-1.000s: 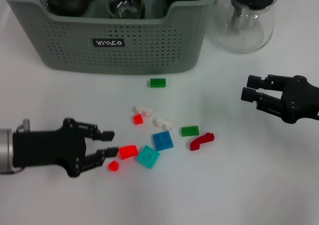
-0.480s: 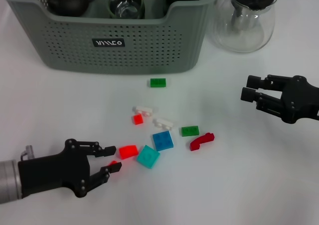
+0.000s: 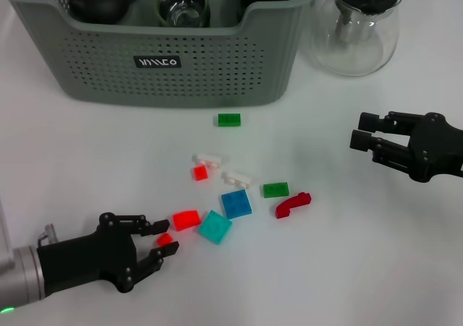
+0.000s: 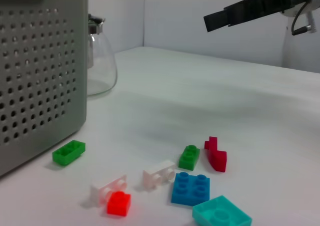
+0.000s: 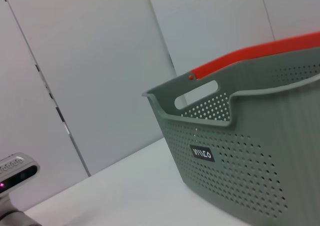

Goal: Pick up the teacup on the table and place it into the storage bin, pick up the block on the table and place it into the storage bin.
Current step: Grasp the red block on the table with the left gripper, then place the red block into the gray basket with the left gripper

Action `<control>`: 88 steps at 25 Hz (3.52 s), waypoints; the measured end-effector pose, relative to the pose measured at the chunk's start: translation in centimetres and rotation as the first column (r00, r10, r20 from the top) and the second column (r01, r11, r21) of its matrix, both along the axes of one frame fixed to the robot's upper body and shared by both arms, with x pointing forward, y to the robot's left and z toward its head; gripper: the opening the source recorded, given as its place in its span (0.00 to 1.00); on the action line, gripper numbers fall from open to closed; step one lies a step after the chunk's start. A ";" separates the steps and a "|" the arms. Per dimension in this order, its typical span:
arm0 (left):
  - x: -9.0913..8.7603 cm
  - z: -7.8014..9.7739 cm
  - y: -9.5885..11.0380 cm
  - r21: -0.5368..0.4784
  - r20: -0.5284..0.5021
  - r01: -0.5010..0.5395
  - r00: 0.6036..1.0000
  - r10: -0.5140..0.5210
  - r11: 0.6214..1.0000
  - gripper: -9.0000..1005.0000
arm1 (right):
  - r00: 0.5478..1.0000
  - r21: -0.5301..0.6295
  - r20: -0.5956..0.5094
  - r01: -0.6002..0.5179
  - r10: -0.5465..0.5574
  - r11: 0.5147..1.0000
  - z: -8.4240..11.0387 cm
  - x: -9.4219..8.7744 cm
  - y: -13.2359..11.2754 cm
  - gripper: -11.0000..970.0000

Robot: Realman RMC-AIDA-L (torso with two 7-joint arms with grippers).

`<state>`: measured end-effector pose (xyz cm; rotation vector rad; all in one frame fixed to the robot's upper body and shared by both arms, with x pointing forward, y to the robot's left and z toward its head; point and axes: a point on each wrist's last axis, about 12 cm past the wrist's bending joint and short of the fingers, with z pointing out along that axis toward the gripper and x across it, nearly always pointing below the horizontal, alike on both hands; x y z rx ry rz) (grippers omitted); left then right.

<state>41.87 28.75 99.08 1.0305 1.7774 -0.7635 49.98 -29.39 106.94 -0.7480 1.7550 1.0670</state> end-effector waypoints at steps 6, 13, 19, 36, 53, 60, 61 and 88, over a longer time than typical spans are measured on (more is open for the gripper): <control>-0.1 -0.2 0.3 0.009 -0.004 -0.021 1.000 0.021 1.000 0.33 | 1.000 -0.001 -0.001 -0.002 0.002 1.000 0.0 0.0 0.0 0.44; -0.2 -0.4 0.1 0.006 -0.016 -0.032 0.999 0.032 0.999 0.33 | 1.000 0.000 -0.003 -0.004 0.004 1.000 -0.1 -0.1 0.1 0.44; -0.3 -0.5 0.0 0.003 -0.020 -0.032 0.999 0.032 0.999 0.33 | 1.000 0.001 -0.003 -0.008 0.008 1.000 0.0 -0.1 0.0 0.44; 0.0 0.2 0.8 -0.049 -0.095 -0.084 0.992 0.079 0.995 0.23 | 1.000 0.005 -0.014 -0.005 0.005 1.000 -0.2 -0.4 -0.1 0.44; 7.5 8.9 2.0 -0.451 -0.163 -0.109 0.986 0.038 0.886 0.25 | 1.000 0.005 -0.005 -0.010 0.010 1.000 -0.1 0.0 0.3 0.44; 13.6 14.8 0.6 -0.455 -0.103 -0.061 0.995 0.015 0.888 0.26 | 1.000 0.006 -0.004 -0.011 0.011 1.000 -0.1 0.0 0.3 0.44; 16.1 17.7 -0.1 -0.420 -0.087 -0.061 0.996 0.027 0.905 0.26 | 1.000 0.006 -0.005 -0.011 0.011 1.000 -0.1 0.0 0.3 0.44; 26.7 20.9 -8.4 0.296 -0.072 -0.361 0.915 0.398 0.884 0.32 | 1.000 0.013 -0.001 -0.011 0.011 1.000 0.0 0.3 0.6 0.44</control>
